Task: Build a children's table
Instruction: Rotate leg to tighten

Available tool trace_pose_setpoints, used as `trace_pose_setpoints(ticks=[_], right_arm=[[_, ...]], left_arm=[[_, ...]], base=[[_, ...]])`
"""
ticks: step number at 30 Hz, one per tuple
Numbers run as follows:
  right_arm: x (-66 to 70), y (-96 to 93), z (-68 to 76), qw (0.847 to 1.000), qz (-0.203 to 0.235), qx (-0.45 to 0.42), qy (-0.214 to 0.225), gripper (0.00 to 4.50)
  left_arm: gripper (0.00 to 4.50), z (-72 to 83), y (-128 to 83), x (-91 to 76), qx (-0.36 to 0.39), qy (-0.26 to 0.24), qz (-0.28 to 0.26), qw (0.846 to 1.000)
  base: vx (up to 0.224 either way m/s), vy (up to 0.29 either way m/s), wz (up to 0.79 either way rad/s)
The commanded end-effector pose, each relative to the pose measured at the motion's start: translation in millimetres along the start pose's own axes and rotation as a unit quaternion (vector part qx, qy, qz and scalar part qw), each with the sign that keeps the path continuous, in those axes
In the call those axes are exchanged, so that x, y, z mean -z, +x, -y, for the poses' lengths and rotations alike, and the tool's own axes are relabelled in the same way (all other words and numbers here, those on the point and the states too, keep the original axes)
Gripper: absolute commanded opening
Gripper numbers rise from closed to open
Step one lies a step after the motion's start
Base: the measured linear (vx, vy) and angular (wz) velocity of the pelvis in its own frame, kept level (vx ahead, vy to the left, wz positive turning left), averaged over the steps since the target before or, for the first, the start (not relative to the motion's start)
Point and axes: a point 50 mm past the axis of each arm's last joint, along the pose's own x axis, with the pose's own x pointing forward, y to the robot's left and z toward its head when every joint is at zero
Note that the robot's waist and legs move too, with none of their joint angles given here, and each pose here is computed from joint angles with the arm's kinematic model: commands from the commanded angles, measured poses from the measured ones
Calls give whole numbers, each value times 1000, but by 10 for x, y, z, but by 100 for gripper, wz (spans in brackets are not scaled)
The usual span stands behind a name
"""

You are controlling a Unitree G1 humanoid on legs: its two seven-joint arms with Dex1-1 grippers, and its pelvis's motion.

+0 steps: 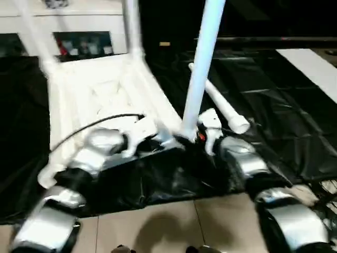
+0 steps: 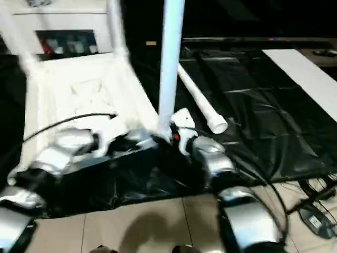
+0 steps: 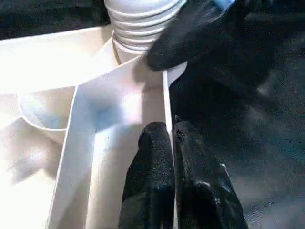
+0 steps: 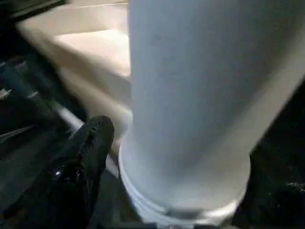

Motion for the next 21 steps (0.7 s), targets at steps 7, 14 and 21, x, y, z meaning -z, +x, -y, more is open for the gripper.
trace_pose_setpoints(ticks=[7,14,21], right_arm=[[-39,-90,-144,984,-18,-177,-29,383],[-23,-116,-195,970,-38,-237,-24,323],[-8,-101,-191,974,-35,-225,-8,283]], left_arm=[[0,126,-30,-58,99,42,15,994],[0,162,-64,-29,130,46,9,990],[0,137,-88,-2,122,41,4,992]], base=[[0,0,0],[0,0,0],[0,0,0]])
